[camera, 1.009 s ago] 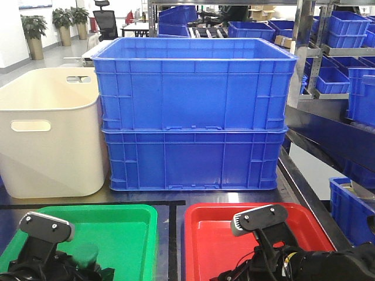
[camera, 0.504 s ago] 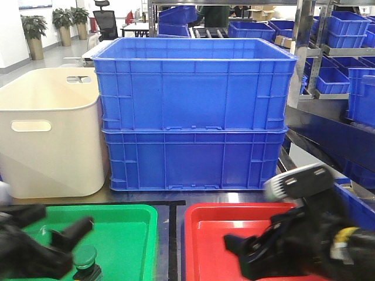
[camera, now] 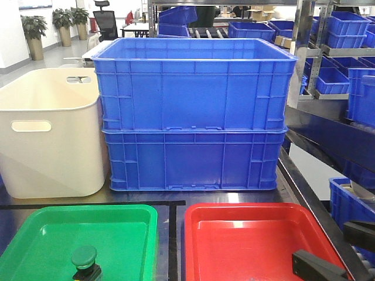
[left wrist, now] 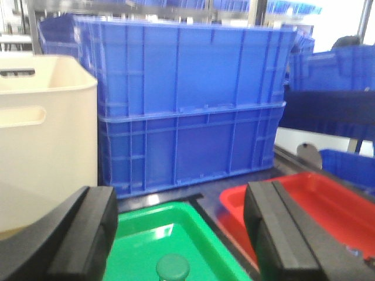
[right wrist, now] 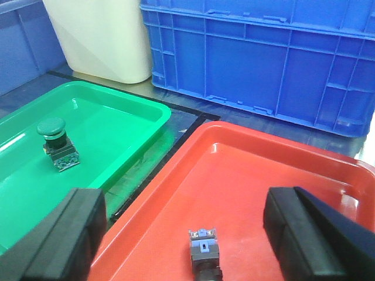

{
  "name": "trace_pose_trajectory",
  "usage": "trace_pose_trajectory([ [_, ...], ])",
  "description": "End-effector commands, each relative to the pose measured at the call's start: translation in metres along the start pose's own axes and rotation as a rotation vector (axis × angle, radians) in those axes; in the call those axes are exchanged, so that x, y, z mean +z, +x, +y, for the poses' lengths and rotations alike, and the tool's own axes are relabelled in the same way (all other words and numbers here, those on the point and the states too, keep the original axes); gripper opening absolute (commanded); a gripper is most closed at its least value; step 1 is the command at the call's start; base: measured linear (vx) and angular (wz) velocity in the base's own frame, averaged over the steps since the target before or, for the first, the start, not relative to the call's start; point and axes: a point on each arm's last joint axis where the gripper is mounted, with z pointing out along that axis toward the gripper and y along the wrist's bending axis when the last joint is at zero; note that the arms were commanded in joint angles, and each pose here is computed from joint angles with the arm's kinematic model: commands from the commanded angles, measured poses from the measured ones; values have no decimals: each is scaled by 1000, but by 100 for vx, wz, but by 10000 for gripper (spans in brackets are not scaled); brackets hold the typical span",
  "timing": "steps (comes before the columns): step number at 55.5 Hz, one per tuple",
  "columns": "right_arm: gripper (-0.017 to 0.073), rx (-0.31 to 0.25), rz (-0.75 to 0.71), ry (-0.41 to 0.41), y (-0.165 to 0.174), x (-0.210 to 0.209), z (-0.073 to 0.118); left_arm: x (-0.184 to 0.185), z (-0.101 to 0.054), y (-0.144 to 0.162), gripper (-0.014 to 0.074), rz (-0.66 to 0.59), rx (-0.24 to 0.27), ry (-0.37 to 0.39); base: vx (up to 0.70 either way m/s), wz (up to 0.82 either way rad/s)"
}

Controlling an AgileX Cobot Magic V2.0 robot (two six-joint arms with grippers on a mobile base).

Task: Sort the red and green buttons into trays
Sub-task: 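Open both grippers to release the buttons and lift away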

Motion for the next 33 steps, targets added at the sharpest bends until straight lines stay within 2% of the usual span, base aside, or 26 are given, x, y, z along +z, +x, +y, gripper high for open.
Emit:
trace_pose_trajectory([
  [1, 591, -9, -112, 4, -16, -7, 0, -10, -2, -18, 559, -123, -13, 18, 0, 0],
  [29, 591, -9, -109, 4, -16, -6, 0, -11, -2, -19, 559, -130, -12, 18, 0, 0],
  [33, 591, -9, -109, 4, -16, -6, 0, -11, -1, -14, 559, -126, 4, 12, 0, 0],
])
